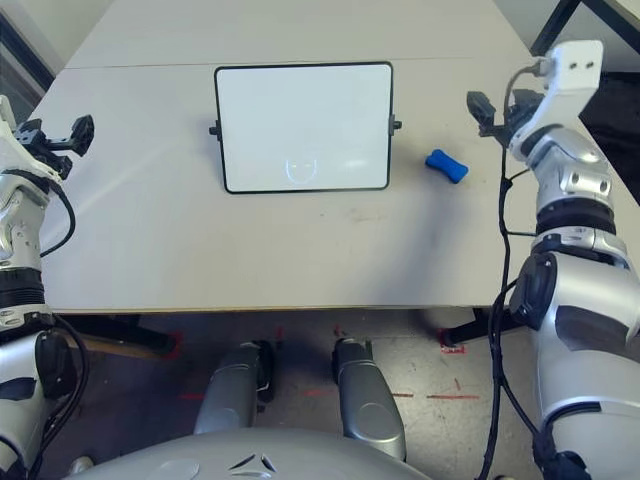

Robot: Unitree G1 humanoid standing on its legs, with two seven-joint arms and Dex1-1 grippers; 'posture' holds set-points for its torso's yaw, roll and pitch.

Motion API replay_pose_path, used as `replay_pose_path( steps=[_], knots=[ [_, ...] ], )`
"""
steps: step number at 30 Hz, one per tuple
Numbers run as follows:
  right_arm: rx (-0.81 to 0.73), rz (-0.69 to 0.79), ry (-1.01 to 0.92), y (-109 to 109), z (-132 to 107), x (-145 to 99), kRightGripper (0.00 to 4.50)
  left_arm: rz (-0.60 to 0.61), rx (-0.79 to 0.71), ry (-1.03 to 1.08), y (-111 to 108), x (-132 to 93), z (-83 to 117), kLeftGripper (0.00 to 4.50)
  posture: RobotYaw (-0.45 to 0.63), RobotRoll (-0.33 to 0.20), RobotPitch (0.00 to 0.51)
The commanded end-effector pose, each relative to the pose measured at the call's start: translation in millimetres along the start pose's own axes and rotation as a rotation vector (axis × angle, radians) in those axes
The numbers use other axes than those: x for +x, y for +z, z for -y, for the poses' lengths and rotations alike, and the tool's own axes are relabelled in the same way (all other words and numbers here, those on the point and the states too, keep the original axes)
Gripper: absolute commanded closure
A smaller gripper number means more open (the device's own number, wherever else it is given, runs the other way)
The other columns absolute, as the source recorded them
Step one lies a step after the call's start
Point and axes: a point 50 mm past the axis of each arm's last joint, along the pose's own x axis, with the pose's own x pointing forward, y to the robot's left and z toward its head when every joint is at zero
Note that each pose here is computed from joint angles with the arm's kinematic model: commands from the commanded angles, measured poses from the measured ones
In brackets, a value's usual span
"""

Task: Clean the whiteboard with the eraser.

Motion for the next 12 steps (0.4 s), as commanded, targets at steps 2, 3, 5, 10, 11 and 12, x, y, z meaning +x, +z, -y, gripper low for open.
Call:
replay_pose_path(
  steps=[2,3,5,10,11,12],
  knots=[
    [0.021,0.041,-0.024,-10.3,7.4,-10.3,0.05,-0.004,0.007,0.049,-1.9,4.5,-7.6,0.0,-0.12,0.0,0.18],
    [0.02,0.045,-0.025,-12.3,8.1,-12.1,0.05,-0.003,0.007,0.048,-1.7,5.9,-7.3,0.0,-0.13,0.0,0.183],
    [0.02,0.051,-0.028,-13.8,9.3,-14.2,0.05,-0.003,0.008,0.048,-1.7,8.1,-7.1,0.0,-0.13,0.0,0.183],
    [0.015,0.084,-0.016,-9.5,7.6,-14.0,0.05,-0.009,0.01,0.043,-4.1,10.9,-5.9,0.0,-0.14,0.0,0.182],
    [0.017,0.092,-0.011,-7.9,6.4,-13.1,0.05,-0.013,0.01,0.039,-5.3,11.1,-5.5,0.0,-0.14,0.0,0.175],
    [0.018,0.096,-0.009,-6.8,5.7,-12.5,0.05,-0.015,0.011,0.037,-6.0,11.2,-5.3,0.0,-0.14,0.0,0.175]
  ],
)
